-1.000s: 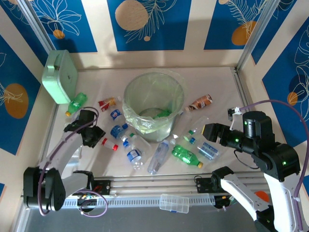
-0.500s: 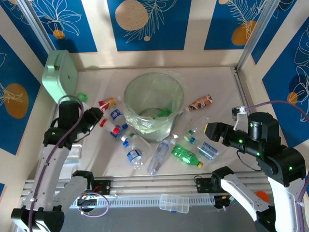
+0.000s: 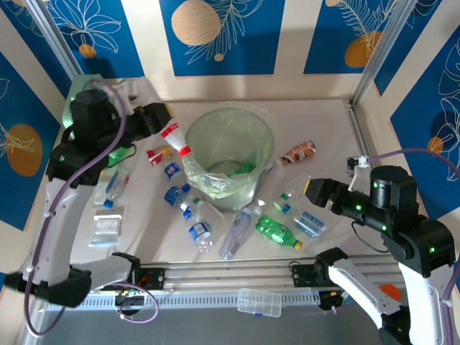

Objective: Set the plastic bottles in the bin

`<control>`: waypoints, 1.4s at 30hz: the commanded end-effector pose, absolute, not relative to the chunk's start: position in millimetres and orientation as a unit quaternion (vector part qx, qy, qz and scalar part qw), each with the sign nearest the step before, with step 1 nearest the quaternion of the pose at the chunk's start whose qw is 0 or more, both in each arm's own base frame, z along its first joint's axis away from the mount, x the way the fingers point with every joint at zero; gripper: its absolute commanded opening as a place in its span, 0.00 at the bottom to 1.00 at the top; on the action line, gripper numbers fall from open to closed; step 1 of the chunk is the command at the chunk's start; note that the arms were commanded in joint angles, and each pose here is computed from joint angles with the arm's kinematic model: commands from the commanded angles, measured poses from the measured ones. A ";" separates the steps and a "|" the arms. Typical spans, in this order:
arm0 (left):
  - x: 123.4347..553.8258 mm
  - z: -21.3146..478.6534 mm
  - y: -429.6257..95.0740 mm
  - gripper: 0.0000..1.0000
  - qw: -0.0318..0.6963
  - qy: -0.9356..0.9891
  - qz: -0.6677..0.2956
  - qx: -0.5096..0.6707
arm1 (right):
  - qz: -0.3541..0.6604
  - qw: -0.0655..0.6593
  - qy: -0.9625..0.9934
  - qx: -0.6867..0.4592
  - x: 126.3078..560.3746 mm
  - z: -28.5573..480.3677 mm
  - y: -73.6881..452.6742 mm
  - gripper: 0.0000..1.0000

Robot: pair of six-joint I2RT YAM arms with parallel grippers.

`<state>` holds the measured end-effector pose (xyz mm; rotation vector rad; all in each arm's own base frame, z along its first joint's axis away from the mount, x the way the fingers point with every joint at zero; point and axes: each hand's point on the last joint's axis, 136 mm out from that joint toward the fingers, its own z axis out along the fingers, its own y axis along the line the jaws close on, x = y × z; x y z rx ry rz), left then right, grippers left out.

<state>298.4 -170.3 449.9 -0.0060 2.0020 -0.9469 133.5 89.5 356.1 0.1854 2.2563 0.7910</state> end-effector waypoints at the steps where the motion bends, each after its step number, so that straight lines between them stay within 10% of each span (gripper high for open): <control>1: 301.7 434.7 -205.8 0.43 0.425 0.842 -0.324 0.081 | 0.313 0.379 0.867 0.080 135.4 367.1 87.9 0.74; 27: 337.3 254.0 -303.2 0.40 0.220 0.957 -0.116 0.147 | 0.283 0.384 0.870 0.127 118.8 344.7 65.0 0.74; 42: 336.4 204.7 -315.0 0.68 0.160 0.974 -0.114 0.116 | 0.269 0.408 0.864 0.126 117.1 349.2 56.5 0.74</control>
